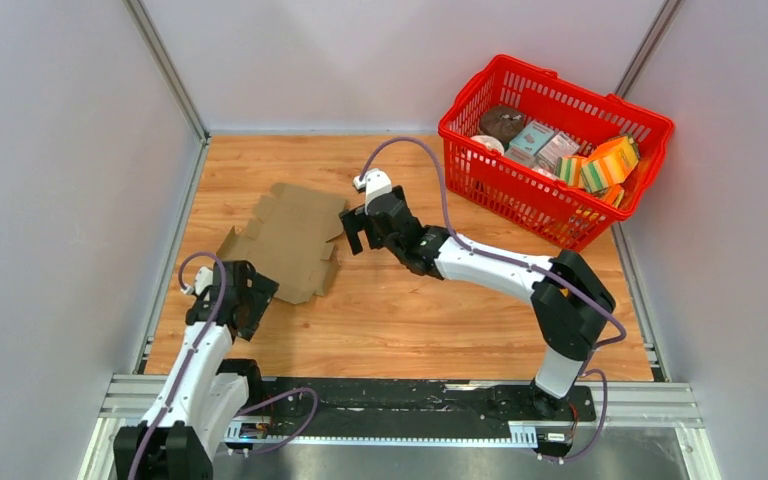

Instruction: Fold the paper box

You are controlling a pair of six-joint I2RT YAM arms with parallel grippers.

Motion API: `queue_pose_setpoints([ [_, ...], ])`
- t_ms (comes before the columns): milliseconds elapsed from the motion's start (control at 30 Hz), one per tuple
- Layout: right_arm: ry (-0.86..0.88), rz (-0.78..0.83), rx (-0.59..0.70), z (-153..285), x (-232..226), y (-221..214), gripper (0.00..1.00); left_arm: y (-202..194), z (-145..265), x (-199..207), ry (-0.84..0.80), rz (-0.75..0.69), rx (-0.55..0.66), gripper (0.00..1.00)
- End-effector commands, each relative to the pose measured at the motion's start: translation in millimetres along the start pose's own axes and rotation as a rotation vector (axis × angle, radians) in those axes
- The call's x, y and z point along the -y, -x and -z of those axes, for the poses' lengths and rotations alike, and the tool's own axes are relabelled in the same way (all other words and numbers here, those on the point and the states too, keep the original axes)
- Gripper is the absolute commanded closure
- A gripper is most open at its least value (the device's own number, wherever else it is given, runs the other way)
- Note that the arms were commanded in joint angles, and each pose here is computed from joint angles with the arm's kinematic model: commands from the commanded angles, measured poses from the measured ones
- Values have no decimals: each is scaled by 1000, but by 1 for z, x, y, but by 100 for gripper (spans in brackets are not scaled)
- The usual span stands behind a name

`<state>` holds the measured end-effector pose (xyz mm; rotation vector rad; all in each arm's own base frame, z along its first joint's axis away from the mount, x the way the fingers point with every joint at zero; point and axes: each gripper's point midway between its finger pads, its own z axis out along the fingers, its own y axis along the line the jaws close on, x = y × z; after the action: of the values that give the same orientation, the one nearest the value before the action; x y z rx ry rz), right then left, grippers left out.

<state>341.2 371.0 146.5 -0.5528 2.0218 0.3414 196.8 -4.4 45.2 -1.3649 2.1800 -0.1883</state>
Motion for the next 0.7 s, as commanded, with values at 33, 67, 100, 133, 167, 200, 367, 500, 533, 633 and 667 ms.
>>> queue_pose_setpoints([
  [33, 53, -52, 186, 24, 5, 57, 0, 14, -24, 48, -213, 229, 62, 1],
  [67, 58, -53, 196, 26, 4, 59, 0, 14, -27, 50, -227, 238, 62, 4],
  [100, 58, -55, 206, 29, 6, 60, 0, 12, -33, 49, -224, 246, 57, 6],
  [133, 57, -56, 212, 30, 7, 61, 0, 13, -35, 51, -236, 265, 62, 7],
  [167, 59, -49, 217, 31, 6, 61, 0, 13, -37, 52, -241, 267, 63, 10],
  [200, 55, -52, 222, 31, 8, 61, 0, 12, -40, 53, -244, 267, 61, 14],
  [367, 35, -55, 230, 31, 15, 61, 0, 12, -46, 59, -268, 258, 60, 36],
  [500, 31, -49, 225, 29, 17, 60, 0, 14, -42, 60, -290, 214, 79, 62],
  [533, 28, -46, 220, 28, 18, 58, 0, 14, -42, 58, -290, 190, 87, 69],
  [633, 23, -39, 220, 27, 19, 58, 0, 20, -31, 63, -321, 116, 114, 94],
  [667, 25, -35, 220, 28, 18, 58, 0, 22, -26, 66, -331, 88, 120, 97],
])
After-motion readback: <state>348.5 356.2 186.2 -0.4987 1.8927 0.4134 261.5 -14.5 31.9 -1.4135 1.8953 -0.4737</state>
